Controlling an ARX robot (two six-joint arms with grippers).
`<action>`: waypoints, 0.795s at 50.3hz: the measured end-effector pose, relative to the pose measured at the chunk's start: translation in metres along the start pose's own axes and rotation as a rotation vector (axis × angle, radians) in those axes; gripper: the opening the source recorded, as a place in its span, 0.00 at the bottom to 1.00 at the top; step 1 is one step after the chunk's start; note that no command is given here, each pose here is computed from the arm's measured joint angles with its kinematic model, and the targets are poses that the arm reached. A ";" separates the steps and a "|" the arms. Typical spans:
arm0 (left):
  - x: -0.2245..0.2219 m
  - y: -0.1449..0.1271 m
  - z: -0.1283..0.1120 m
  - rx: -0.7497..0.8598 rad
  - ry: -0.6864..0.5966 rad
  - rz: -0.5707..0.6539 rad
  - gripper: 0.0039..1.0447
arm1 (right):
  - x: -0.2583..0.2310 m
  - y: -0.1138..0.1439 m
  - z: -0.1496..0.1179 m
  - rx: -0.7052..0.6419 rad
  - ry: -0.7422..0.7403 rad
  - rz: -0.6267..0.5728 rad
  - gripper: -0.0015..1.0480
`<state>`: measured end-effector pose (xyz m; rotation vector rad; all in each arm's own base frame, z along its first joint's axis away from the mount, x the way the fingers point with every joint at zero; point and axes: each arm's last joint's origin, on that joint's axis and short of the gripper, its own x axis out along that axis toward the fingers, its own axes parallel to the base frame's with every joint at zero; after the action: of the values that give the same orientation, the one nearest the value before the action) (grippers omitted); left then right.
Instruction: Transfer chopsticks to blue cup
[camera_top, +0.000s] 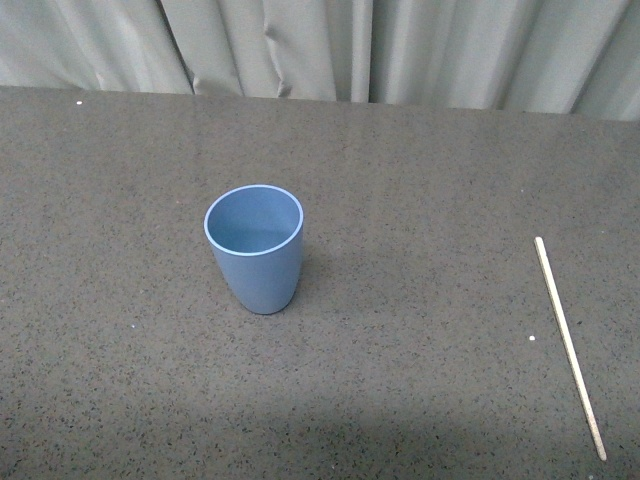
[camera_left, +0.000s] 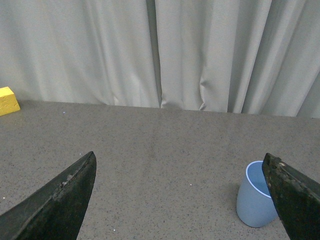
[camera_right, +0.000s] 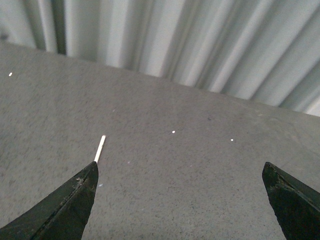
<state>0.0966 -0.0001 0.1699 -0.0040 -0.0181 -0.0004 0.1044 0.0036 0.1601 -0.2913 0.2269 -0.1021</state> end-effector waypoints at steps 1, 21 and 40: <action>0.000 0.000 0.000 0.000 0.000 0.000 0.94 | 0.002 0.000 0.001 -0.013 0.024 0.022 0.91; 0.000 0.000 0.000 0.000 0.000 0.000 0.94 | 0.061 0.011 0.018 0.114 0.281 0.175 0.91; 0.000 0.000 0.000 0.000 0.000 0.000 0.94 | 0.139 0.040 0.003 0.259 0.676 0.271 0.91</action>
<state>0.0966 -0.0001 0.1699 -0.0040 -0.0181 -0.0008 0.2428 0.0246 0.1225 0.0449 0.9135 0.0434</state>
